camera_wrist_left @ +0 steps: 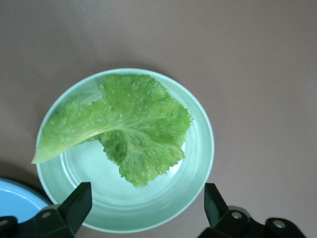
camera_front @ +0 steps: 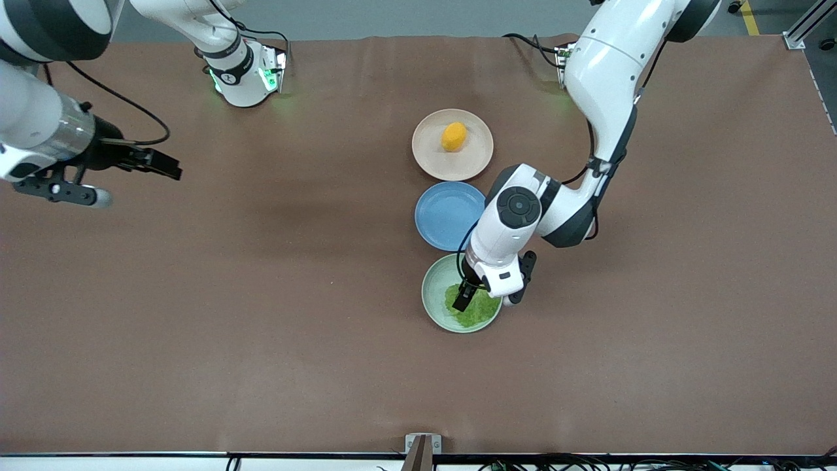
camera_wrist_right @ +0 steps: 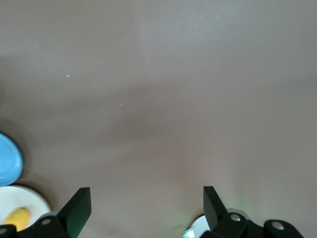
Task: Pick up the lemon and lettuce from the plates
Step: 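Grasp the lettuce with the left gripper while the right gripper grasps the lemon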
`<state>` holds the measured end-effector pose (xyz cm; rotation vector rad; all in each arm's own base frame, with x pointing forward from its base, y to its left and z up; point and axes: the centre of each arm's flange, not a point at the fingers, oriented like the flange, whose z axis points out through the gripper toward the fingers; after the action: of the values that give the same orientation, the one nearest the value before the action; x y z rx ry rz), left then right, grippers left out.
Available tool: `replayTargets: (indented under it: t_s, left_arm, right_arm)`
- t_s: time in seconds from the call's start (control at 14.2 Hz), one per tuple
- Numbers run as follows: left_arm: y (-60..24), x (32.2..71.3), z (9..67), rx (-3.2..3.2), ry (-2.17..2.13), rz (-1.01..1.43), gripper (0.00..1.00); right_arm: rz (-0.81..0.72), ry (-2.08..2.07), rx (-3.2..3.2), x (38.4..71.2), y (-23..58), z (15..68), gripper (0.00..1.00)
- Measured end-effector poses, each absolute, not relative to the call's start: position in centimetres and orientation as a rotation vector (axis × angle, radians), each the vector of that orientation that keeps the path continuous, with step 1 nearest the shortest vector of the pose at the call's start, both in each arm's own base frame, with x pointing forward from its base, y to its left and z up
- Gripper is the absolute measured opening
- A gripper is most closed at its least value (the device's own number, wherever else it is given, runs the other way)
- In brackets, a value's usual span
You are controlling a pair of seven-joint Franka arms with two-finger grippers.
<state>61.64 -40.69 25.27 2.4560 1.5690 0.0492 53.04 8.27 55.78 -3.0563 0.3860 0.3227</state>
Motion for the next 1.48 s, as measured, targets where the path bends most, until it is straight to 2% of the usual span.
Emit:
replayTargets:
  t_s: [0.21, 0.35, 0.85, 0.92, 1.06, 1.2, 1.34, 1.48]
  left_arm:
    - [-40.5, 61.6, 23.1, 2.472, 1.590, 0.038, 1.00]
    - [-40.4, 61.6, 22.1, 2.485, 1.593, 0.037, 1.00]
    - [-40.1, 61.2, 19.1, 2.516, 1.612, 0.013, 0.98]
    - [-40.1, 61.2, 19.1, 2.516, 1.613, 0.013, 0.90]
    - [-40.1, 61.2, 19.0, 2.517, 1.613, 0.013, 0.69]
    - [-40.1, 61.2, 19.0, 2.517, 1.613, 0.013, 0.65]
    - [-40.1, 61.2, 19.1, 2.516, 1.612, 0.013, 0.43]
    - [-40.2, 61.3, 19.2, 2.514, 1.611, 0.014, 0.37]
  right_arm:
    - [0.327, 0.544, -3.061, 51.5, 15.8, 54.2, 1.00]
    - [0.319, 0.608, -3.072, 49.3, 21.5, 53.0, 1.00]
    - [0.126, 0.810, -2.968, 36.6, 40.8, 47.6, 1.00]
    - [0.115, 0.824, -2.955, 34.6, 43.3, 46.2, 1.00]
    - [0.106, 0.849, -2.953, 30.6, 48.5, 42.0, 1.00]
    - [0.091, 0.871, -2.974, 27.0, 52.7, 36.9, 1.00]
    - [0.078, 0.867, -3.019, 24.4, 56.0, 32.2, 1.00]
    - [0.060, 0.900, -3.009, 23.5, 58.3, 28.6, 1.00]
